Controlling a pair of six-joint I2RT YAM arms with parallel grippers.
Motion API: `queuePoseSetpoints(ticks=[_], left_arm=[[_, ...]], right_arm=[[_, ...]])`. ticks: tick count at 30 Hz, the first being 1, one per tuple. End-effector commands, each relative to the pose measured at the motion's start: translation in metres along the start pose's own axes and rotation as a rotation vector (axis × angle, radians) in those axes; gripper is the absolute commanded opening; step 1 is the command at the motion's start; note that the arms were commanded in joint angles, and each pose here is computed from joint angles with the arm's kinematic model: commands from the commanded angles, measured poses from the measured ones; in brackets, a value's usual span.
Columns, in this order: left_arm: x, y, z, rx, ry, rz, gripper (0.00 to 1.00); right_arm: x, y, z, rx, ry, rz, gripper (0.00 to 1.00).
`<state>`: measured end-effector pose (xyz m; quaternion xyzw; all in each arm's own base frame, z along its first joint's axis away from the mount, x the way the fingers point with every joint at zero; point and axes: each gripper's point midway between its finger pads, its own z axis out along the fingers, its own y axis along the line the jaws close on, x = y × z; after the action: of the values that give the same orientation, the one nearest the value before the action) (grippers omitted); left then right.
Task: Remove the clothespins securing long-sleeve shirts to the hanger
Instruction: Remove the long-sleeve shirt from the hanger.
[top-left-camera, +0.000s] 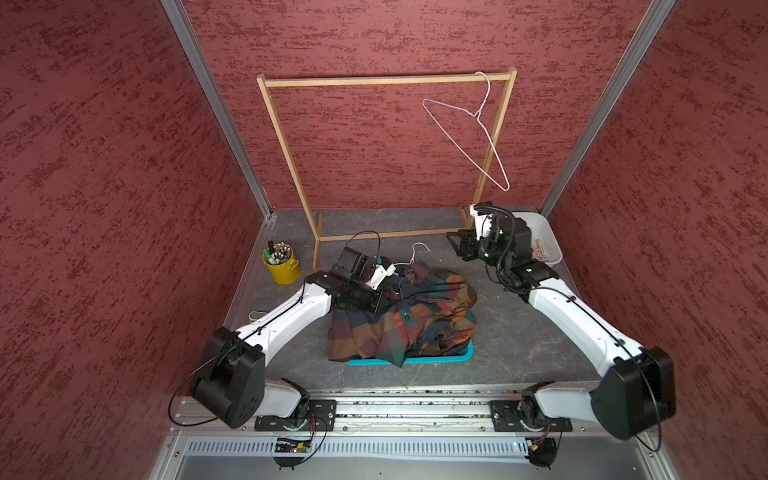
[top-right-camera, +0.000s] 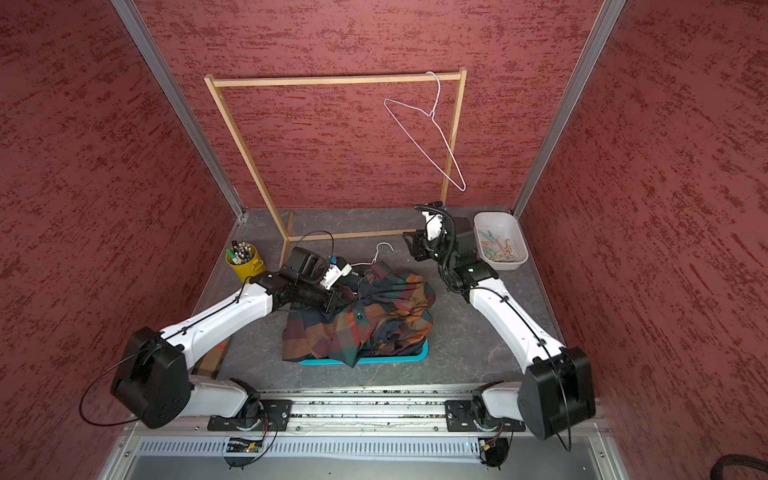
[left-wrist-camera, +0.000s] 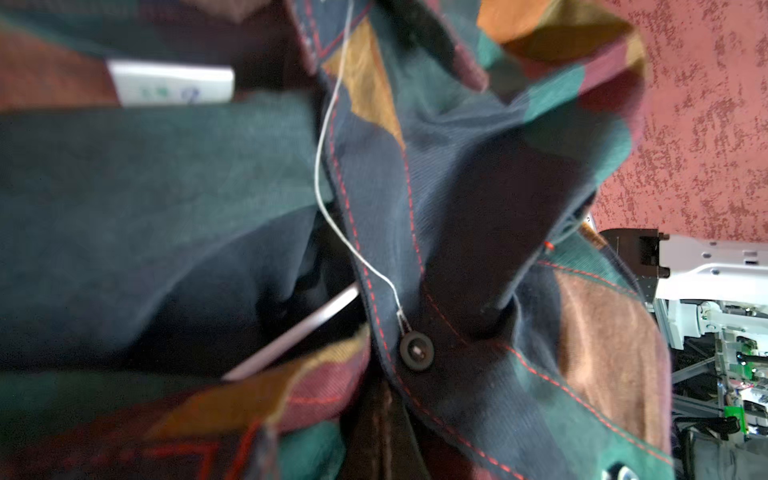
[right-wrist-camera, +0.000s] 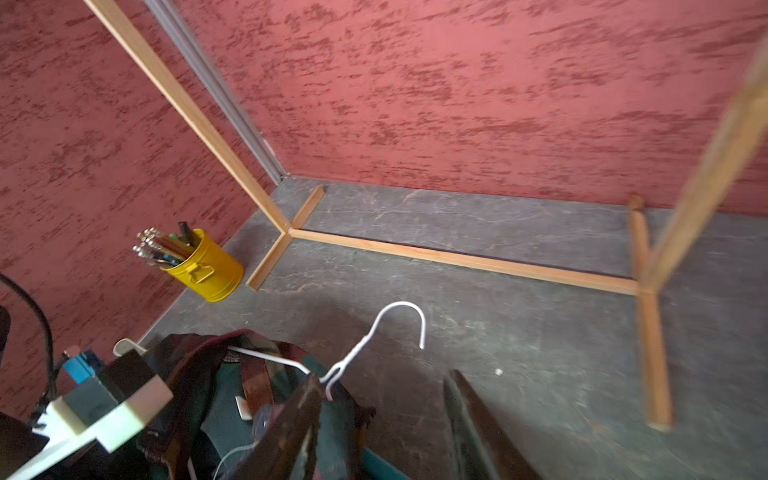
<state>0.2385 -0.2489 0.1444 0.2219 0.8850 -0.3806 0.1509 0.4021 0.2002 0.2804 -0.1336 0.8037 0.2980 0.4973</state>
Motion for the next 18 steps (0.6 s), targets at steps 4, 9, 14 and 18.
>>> queuePoseSetpoints(ticks=[4,9,14,18], left_arm=[[0.022,-0.004,0.008,0.009,-0.033,-0.044,0.00],[0.027,0.000,0.018,0.004,-0.031,-0.059,0.00],[0.025,0.006,0.026,0.006,-0.033,-0.068,0.00],[0.025,0.009,0.031,0.007,-0.026,-0.065,0.00]], right_arm=[[0.033,0.032,0.046,-0.261,0.200,0.031,0.51],[0.066,0.036,0.066,-0.310,0.318,0.054,0.50],[0.088,0.036,0.058,-0.319,0.361,0.096,0.50],[0.102,0.037,0.056,-0.332,0.387,0.114,0.50]])
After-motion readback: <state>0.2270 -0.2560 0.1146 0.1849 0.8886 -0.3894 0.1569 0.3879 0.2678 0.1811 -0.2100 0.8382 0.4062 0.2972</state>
